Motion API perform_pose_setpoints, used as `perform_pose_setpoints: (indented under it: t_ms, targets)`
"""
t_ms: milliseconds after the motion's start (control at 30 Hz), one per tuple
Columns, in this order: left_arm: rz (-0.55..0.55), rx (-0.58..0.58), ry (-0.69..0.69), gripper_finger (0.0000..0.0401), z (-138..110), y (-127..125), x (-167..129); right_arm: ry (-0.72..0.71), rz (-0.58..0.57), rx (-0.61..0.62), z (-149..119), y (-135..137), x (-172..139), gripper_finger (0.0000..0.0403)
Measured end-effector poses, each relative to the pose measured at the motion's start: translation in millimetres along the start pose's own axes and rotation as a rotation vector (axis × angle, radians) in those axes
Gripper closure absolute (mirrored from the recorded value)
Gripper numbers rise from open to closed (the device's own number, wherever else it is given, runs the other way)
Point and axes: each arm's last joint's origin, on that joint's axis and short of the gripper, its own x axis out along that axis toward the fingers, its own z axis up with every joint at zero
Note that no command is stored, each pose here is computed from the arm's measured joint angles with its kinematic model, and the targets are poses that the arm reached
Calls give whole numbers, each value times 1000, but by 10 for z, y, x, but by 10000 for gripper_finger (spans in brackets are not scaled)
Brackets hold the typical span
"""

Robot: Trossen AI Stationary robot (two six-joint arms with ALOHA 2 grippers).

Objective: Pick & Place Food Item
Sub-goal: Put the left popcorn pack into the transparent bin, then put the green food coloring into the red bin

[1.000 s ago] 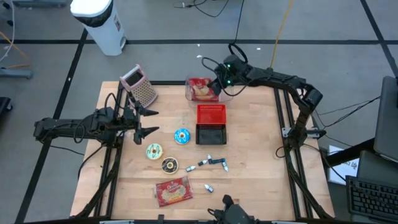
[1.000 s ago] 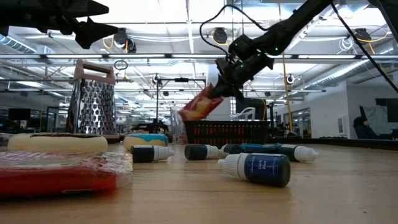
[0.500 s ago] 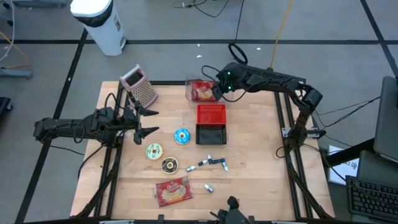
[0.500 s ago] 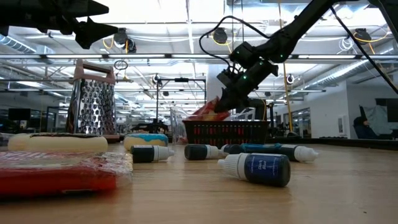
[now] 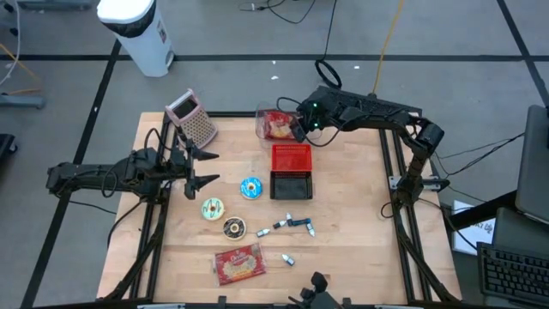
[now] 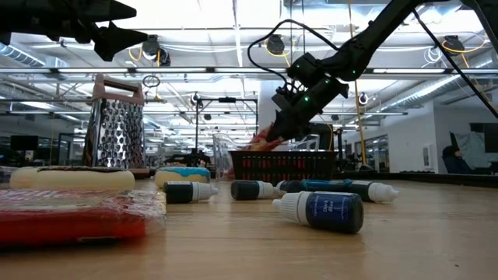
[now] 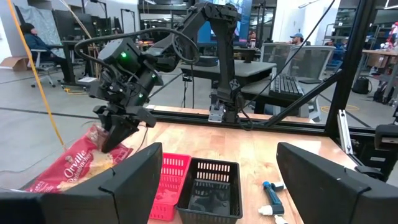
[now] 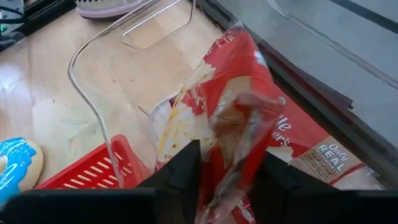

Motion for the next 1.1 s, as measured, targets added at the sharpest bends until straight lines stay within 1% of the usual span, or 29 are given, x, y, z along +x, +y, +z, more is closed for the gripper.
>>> perform_pose_setpoints:
  t_ms: [133, 300, 433, 567, 700, 767, 833, 900, 1000, 1100]
  targets:
    - [0, 0, 0, 78, 0, 0, 0, -16, -1, -56, 24, 3, -19, 259]
    - [0, 0, 0, 73, 0, 0, 0, -51, -26, -104, 85, 40, -83, 233]
    - [0, 0, 0, 79, 1, -1, 0, -105, -107, -195, 182, 87, -190, 219]
    - [0, 0, 0, 88, 1, -1, 0, -142, -209, -266, 279, 157, -367, 209]
    - [0, 0, 0, 90, 1, 0, 0, -181, -234, -297, 389, 304, -677, 206]
    - [0, 0, 0, 91, 1, 0, 0, -178, -223, -277, 409, 388, -855, 208]
    - [0, 0, 0, 91, 1, 0, 0, -171, -207, -225, 411, 481, -1063, 212]
    - [0, 0, 0, 91, 1, -1, 0, -165, -183, -185, 399, 586, -1291, 217]
    - [0, 0, 0, 91, 1, 0, 0, -120, -126, -191, 317, 750, -1624, 225]
    - [0, 0, 0, 91, 1, 0, 0, -119, -25, -201, 222, 961, -1924, 233]
